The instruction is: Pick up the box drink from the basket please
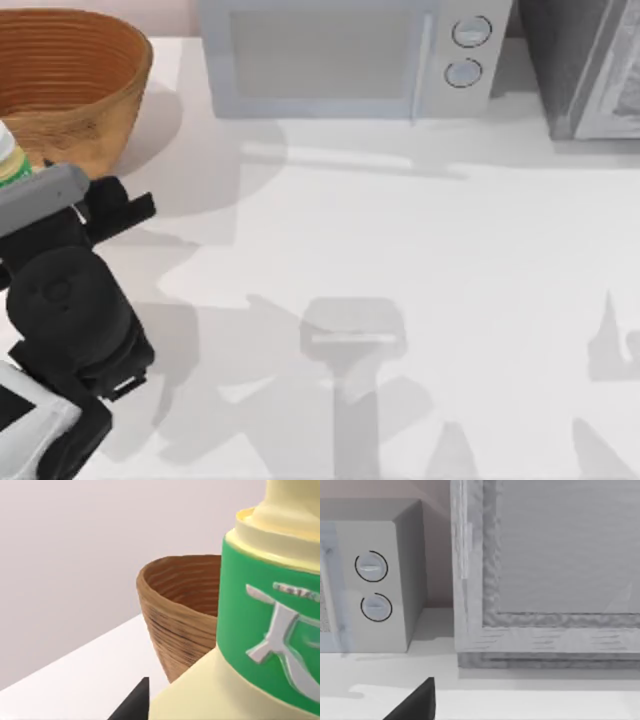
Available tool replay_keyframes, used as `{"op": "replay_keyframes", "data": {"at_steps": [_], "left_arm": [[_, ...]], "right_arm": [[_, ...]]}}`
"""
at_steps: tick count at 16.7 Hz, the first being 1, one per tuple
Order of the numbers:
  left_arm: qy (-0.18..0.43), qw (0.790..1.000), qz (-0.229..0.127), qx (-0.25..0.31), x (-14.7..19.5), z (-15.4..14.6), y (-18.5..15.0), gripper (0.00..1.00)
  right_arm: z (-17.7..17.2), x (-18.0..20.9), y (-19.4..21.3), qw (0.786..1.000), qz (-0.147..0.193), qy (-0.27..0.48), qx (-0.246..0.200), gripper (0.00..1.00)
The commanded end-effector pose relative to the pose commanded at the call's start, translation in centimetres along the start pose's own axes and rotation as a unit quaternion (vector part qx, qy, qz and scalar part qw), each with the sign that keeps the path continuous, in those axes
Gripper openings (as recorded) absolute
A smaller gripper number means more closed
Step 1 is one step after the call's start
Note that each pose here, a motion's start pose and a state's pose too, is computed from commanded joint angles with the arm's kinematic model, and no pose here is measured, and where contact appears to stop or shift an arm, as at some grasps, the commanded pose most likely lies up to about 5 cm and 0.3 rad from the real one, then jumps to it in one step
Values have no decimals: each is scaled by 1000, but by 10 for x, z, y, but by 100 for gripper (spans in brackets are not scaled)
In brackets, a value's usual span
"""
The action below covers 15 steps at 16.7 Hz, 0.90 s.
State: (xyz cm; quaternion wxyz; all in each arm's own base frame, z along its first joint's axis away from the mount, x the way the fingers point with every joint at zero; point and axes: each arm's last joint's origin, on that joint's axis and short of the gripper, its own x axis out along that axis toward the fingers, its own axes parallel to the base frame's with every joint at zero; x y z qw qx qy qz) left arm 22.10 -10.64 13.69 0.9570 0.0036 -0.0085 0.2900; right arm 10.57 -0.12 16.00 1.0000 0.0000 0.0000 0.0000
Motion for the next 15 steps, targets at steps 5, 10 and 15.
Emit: {"op": "replay_keyframes", "data": {"at_steps": [5, 10, 15], "left_arm": [[0, 1000, 0, 0, 0, 0, 0, 68], [0, 1000, 0, 0, 0, 0, 0, 100], [0, 1000, 0, 0, 0, 0, 0, 100]], "right_arm": [[0, 0, 0, 1000, 0, 0, 0, 100], [0, 0, 0, 1000, 0, 0, 0, 100], [0, 0, 0, 1000, 0, 0, 0, 100]]}}
